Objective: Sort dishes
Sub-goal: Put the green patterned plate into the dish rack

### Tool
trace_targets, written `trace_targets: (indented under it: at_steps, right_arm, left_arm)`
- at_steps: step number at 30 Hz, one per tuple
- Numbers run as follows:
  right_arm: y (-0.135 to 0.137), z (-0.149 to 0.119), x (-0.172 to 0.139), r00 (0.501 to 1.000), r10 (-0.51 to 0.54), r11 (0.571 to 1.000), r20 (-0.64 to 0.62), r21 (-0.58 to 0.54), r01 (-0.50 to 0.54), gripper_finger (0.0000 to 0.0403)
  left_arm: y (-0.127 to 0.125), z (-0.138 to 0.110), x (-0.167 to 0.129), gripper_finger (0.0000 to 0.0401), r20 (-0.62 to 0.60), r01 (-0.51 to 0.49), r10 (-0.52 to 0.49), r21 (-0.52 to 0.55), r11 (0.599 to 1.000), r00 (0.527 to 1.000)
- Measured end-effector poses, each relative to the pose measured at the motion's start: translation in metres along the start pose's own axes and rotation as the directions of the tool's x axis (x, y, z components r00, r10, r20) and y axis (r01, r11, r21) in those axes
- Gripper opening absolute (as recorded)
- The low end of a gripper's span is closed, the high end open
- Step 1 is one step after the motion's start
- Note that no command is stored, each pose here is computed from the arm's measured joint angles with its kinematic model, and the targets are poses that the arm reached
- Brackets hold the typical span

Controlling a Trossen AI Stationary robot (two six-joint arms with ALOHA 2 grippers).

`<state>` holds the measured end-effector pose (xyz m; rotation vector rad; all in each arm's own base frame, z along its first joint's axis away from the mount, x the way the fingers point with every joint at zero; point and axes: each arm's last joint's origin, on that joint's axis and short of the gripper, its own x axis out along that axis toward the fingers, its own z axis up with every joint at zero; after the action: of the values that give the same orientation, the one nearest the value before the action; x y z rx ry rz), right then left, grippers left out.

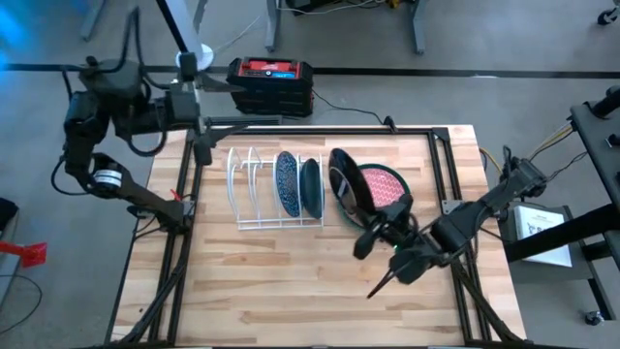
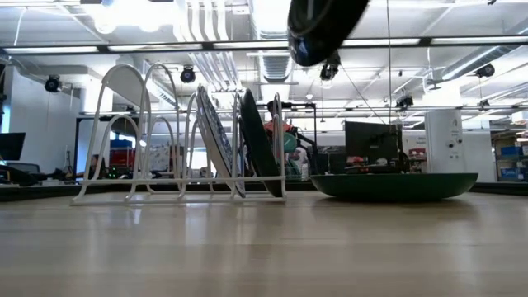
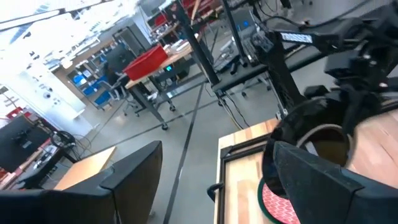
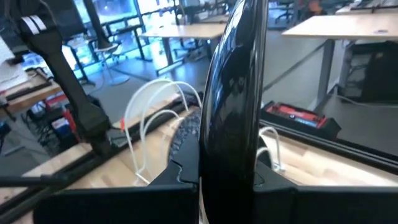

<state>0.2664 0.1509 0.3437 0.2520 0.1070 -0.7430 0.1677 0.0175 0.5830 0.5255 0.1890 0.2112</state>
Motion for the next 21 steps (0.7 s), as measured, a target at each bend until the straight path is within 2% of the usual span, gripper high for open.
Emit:
trace_targets:
  at_steps: [10, 21]
  right_arm:
    - [0.067, -0.01, 0.022, 0.992, -0.089, 0.996, 0.091, 0.037, 0.085, 0.0017]
    - [0.116, -0.02, 0.078, 0.966, -0.211, 0.975, 0.147, 0.108, 0.196, 0.0017]
  left_arm:
    - [0.006, 0.004, -0.017, 0.0296, 0.064, -0.036, 0.038, -0.024, 0.999, 0.997]
    - [0.006, 0.006, -0.014, 0.0296, 0.08, -0.044, 0.045, -0.016, 0.999, 0.996]
